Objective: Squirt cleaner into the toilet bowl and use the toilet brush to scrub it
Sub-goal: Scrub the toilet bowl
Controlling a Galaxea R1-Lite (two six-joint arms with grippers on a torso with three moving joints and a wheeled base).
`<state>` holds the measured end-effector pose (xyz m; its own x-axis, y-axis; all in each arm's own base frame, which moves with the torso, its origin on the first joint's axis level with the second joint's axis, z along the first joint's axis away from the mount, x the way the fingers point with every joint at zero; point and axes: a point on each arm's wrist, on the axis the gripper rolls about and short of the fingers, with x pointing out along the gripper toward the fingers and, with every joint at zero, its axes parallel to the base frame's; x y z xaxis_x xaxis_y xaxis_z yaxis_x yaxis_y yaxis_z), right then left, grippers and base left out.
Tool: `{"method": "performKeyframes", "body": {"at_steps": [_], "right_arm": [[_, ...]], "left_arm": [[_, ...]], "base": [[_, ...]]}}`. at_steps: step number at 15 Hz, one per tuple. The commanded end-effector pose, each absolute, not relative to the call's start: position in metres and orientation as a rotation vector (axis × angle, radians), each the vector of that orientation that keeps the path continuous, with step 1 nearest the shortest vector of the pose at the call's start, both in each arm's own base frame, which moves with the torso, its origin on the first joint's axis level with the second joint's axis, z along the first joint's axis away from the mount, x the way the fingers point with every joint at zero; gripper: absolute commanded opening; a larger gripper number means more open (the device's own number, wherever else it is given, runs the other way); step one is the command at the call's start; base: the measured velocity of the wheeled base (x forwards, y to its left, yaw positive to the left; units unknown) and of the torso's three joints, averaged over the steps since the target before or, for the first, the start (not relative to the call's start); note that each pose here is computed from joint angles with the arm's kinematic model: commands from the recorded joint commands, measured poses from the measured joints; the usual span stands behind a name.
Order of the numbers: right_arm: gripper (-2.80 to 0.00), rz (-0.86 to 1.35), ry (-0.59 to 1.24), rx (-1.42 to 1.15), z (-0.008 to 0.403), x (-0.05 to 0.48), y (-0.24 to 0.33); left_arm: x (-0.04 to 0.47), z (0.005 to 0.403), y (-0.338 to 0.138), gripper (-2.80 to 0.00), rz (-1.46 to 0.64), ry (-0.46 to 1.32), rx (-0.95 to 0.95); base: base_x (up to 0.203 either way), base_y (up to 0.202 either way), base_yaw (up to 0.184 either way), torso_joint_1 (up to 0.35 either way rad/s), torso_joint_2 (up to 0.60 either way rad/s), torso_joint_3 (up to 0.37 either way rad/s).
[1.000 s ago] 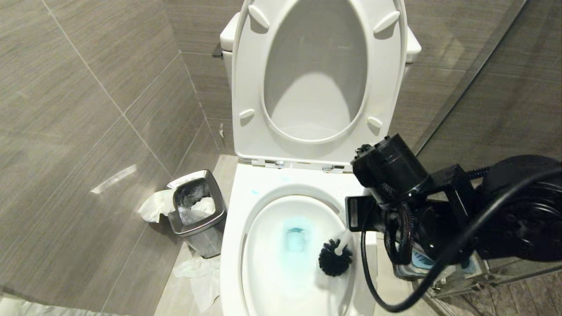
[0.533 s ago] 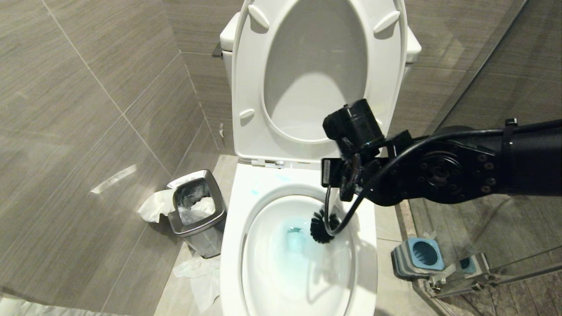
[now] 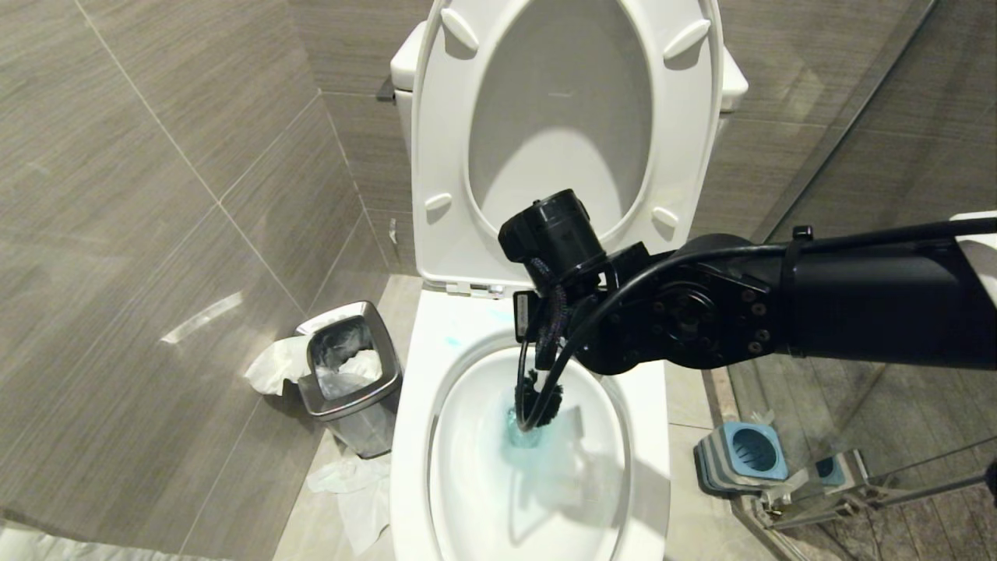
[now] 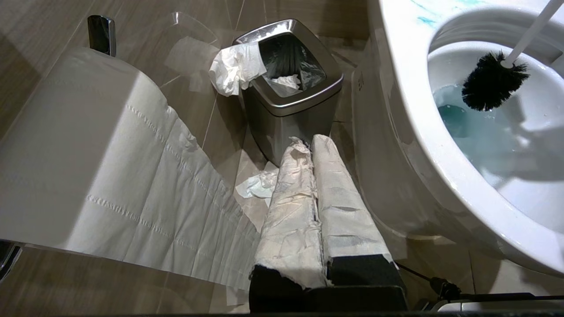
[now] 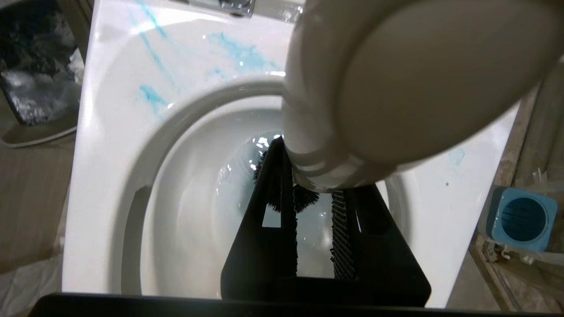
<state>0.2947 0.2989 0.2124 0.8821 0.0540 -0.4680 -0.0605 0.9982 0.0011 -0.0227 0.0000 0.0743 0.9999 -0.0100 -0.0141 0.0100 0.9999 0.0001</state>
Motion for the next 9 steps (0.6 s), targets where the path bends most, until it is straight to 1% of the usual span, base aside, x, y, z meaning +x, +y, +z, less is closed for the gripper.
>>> {"method": "performKeyframes", "body": {"at_steps": [1,6,9], "right_arm": [[-2.8,0.071,0.494,-0.022,0.219,0.283,0.3],[-2.8,0.083,0.483,-0.011,0.246,0.263,0.282],[-2.8,0.08,0.501,-0.024,0.238,0.264,0.284]], "left_arm": [[-0.023,0.074,0.0,-2.8,-0.011,0.014,0.0],[-0.023,0.074,0.0,-2.8,-0.011,0.014,0.0],[-0.023,0.074,0.0,-2.8,-0.011,0.014,0.0]], "base": [[0.0,0.0,0.0,0.0,0.0,0.0],[0.0,0.0,0.0,0.0,0.0,0.0],[0.0,0.0,0.0,0.0,0.0,0.0]]}}
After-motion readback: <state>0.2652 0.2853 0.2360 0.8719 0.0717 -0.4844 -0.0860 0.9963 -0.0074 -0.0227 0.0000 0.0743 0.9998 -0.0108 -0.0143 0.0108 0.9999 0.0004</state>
